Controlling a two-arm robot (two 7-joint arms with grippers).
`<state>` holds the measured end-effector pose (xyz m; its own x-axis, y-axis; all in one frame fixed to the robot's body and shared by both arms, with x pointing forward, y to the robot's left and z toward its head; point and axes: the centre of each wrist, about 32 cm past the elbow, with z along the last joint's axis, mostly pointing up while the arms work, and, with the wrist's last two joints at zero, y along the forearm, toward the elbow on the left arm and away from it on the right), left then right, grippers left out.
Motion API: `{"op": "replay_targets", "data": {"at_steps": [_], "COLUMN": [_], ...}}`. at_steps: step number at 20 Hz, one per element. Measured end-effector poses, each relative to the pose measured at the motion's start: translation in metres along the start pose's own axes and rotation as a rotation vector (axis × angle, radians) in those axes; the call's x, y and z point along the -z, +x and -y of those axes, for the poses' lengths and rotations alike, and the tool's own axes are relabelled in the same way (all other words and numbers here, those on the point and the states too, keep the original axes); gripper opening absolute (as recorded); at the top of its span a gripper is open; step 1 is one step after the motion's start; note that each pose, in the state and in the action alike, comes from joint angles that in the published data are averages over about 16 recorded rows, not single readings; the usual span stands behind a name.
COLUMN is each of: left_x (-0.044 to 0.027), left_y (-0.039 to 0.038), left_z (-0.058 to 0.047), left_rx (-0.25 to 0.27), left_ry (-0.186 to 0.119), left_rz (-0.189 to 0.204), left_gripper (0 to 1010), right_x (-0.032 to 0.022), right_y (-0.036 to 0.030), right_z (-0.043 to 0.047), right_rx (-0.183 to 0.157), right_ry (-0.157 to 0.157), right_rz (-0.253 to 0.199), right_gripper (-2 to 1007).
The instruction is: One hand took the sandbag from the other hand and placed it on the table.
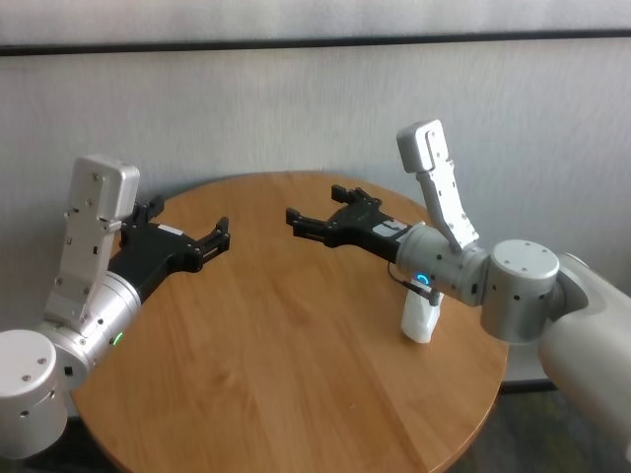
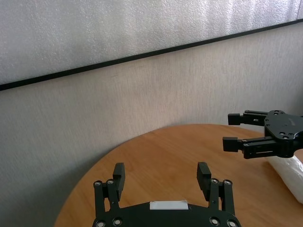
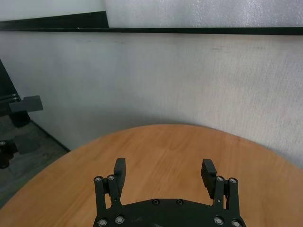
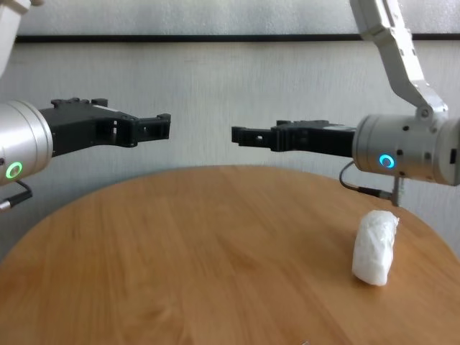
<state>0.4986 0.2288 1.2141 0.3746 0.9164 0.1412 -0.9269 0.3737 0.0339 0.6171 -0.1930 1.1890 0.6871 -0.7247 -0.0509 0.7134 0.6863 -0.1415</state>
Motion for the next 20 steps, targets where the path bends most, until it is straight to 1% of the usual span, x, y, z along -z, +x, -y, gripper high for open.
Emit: {"op": "replay_targets", "data": {"at_steps": [4,8,20], "left_x": [0.0,0.0,0.0], "left_y": [0.0,0.0,0.0], "left_z": [0.0,0.0,0.0], "left_rx": [0.0,0.0,0.0], "left_ry": [0.0,0.0,0.0], "left_rz": [0.0,0.0,0.0], "left_gripper": [1001,1001,1001], "right_x": [-0.0023,-0.0038,-0.0072], "right_y": [-0.0019,-0.0041,-0.0107], "right_z": [-0.0056,-0.0089,-0.011], "right_rx": [-0.014,-0.028,-0.071], "right_ry": [0.0,-0.002,-0.012], "right_rz": [-0.004,-0.008,-0.022], "right_gripper": [1001,1001,1001]}}
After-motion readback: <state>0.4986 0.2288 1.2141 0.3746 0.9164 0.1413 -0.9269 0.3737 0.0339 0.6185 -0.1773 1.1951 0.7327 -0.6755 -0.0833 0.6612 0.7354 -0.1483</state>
